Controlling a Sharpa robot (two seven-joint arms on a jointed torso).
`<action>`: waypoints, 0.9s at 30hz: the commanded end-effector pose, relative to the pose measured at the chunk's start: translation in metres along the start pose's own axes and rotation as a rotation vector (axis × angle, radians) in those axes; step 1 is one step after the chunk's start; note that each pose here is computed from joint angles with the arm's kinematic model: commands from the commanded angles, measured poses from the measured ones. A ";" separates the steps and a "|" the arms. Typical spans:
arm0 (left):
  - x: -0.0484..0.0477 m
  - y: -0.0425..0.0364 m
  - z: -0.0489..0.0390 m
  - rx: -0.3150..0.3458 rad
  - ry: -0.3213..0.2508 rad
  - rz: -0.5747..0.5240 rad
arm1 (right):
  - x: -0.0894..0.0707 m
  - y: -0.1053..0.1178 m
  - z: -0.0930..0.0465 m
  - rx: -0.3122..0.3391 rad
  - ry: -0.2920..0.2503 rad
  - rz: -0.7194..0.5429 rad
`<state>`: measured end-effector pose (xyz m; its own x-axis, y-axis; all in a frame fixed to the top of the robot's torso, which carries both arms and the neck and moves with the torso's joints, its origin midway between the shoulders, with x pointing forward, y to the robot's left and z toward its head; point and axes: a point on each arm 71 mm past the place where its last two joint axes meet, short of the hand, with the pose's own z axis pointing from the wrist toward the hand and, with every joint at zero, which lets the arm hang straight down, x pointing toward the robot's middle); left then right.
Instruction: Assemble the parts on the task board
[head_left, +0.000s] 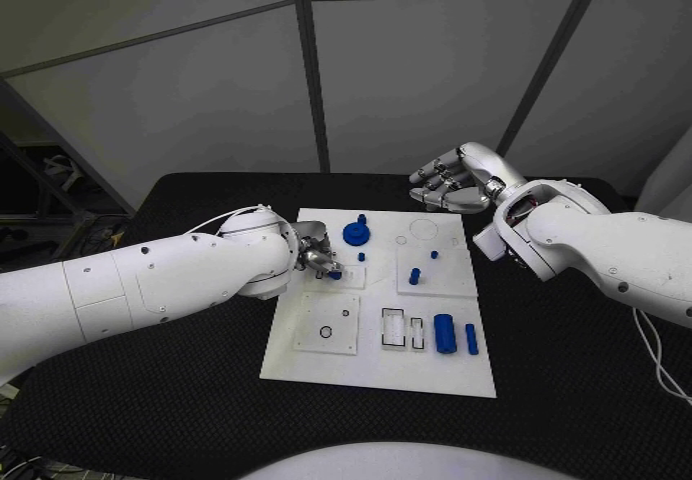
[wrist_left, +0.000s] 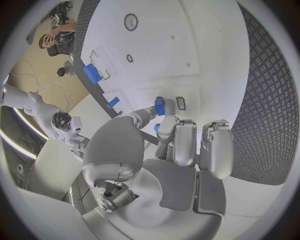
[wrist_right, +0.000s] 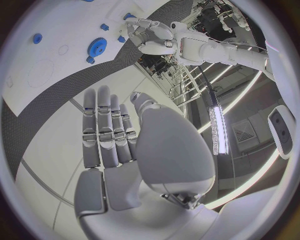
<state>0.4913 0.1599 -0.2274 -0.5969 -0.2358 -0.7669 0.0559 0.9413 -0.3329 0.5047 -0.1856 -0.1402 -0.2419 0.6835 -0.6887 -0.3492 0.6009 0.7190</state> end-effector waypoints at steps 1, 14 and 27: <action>0.0059 0.0020 0.0013 -0.014 0.039 0.027 | 0.000 0.001 0.001 -0.006 0.004 -0.001; 0.0058 0.0013 0.0037 -0.016 0.044 0.030 | -0.001 0.001 0.001 0.000 0.002 0.007; 0.0060 -0.0008 0.0055 -0.015 0.045 0.032 | -0.001 0.000 0.001 0.007 0.002 0.019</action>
<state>0.4943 0.1567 -0.2305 -0.6101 -0.2185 -0.7616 0.0602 0.9456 -0.3196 0.5053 -0.1864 -0.1408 -0.2453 0.6900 -0.6810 -0.3390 0.5971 0.7270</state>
